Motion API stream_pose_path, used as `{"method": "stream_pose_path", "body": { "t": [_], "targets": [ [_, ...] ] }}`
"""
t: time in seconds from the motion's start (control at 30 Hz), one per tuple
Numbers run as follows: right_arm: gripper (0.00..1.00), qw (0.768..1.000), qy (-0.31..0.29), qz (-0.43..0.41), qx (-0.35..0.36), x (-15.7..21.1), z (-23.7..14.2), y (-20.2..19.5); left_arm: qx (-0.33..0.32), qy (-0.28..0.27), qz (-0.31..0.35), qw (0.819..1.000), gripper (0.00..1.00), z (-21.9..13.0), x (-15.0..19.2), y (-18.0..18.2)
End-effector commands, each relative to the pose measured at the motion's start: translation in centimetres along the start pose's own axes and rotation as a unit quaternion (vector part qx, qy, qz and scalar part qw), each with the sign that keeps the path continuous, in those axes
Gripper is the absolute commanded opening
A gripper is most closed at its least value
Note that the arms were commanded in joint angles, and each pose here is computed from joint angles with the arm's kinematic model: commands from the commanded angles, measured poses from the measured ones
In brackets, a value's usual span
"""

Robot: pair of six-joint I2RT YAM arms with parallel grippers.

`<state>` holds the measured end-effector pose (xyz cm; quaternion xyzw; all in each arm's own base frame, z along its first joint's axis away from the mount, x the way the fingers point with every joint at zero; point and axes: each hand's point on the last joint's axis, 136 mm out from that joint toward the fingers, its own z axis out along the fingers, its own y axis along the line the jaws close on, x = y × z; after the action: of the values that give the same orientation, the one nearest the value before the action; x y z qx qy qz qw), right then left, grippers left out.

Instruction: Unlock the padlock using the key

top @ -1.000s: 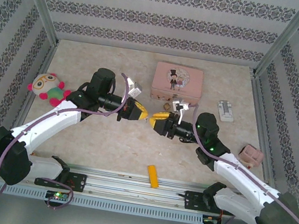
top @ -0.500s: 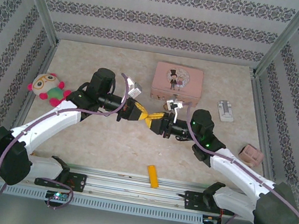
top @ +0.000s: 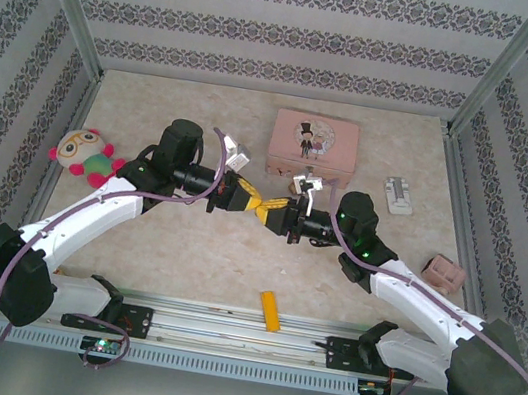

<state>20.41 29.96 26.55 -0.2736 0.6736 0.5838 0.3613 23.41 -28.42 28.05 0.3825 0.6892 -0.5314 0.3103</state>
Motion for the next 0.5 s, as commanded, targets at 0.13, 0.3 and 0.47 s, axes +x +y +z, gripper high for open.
{"method": "stream_pose_path", "body": {
  "t": [0.13, 0.3, 0.47],
  "targets": [
    [0.06, 1.000, -0.001, -0.015, -0.017, -0.5, 0.5, 0.8, 0.010, -0.024, 0.030, 0.999, 0.00, -0.2, -1.8, -1.3],
    [0.00, 1.000, -0.009, 0.002, 0.010, -0.3, 0.2, -0.5, -0.011, -0.045, 0.017, 0.999, 0.10, -0.3, -2.8, -0.7],
    [0.00, 0.998, -0.030, 0.021, 0.050, -0.2, -0.8, -2.1, -0.042, -0.071, 0.004, 0.997, 0.38, -0.7, -3.9, 0.0]
  ]
}}
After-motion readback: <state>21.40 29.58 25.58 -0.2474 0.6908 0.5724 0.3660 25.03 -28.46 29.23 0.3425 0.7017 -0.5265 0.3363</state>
